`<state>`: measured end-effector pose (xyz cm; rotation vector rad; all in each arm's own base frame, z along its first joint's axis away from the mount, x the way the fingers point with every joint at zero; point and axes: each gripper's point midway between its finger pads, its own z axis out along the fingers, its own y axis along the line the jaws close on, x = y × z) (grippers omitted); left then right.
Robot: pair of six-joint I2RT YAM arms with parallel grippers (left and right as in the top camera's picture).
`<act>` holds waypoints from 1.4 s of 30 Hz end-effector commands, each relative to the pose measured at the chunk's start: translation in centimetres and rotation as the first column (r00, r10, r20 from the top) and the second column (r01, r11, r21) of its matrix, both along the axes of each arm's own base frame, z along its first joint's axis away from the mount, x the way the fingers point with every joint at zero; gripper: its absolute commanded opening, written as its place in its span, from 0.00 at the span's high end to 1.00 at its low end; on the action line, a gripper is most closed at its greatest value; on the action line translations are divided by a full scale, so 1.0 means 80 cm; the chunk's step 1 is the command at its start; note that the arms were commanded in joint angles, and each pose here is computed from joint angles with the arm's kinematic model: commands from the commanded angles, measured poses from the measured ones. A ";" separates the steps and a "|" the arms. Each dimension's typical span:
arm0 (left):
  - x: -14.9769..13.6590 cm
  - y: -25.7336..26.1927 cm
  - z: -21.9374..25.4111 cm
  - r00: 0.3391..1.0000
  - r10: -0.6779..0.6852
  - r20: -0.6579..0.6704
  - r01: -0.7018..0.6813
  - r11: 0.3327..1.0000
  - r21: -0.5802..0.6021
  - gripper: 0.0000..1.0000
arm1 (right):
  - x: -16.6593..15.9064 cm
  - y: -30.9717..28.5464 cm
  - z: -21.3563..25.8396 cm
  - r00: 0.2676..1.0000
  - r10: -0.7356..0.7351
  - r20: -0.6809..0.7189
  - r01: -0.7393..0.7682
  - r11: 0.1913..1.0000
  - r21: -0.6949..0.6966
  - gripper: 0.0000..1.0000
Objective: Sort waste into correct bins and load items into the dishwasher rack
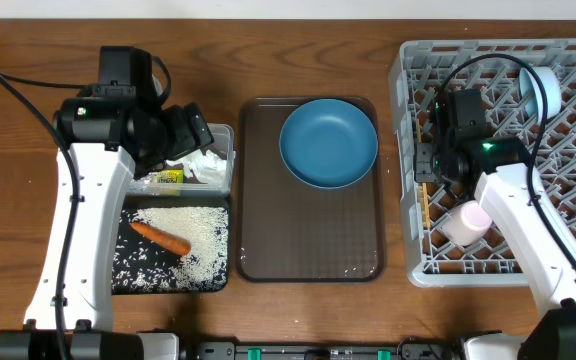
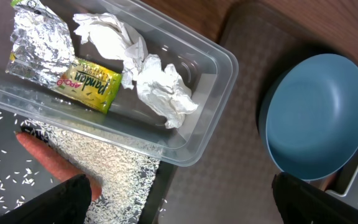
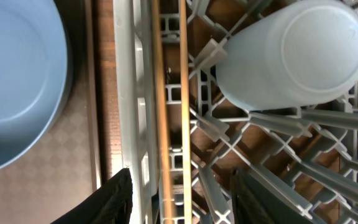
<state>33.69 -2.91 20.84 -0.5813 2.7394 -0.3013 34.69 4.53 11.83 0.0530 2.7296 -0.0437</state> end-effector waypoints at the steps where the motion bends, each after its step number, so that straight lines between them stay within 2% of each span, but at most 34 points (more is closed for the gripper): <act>1: 0.003 0.001 0.016 0.999 0.003 0.036 -0.003 1.000 -0.006 0.05 | 0.007 0.013 0.017 0.999 0.040 0.030 -0.041 0.998 0.050 0.51; 9: 0.003 0.001 0.016 0.999 0.003 0.036 -0.003 1.000 -0.006 0.05 | 0.021 0.096 0.103 0.964 0.211 0.159 -0.251 0.921 0.299 0.55; 17: 0.003 0.001 0.016 0.999 0.003 0.036 -0.003 1.000 -0.006 0.05 | 0.021 0.172 0.111 0.912 0.337 0.235 -0.397 0.869 0.296 0.58; 22: 0.003 0.001 0.016 0.999 0.003 0.036 -0.003 1.000 -0.006 0.05 | 0.024 0.222 0.081 0.882 0.412 0.230 -0.460 0.860 0.223 0.60; 28: 0.003 0.001 0.016 0.999 0.003 0.036 -0.003 1.000 -0.006 0.05 | 0.031 0.285 0.024 0.845 0.492 0.211 -0.530 0.823 0.202 0.59; 36: 0.003 0.001 0.016 0.999 0.003 0.036 -0.003 1.000 -0.006 0.05 | 0.039 0.326 -0.064 0.830 0.536 0.153 -0.557 0.815 0.161 0.54; 42: 0.003 0.000 0.016 0.999 0.003 0.036 -0.003 1.000 -0.007 0.05 | 0.035 0.328 -0.099 0.831 0.546 0.104 -0.556 0.816 0.159 0.54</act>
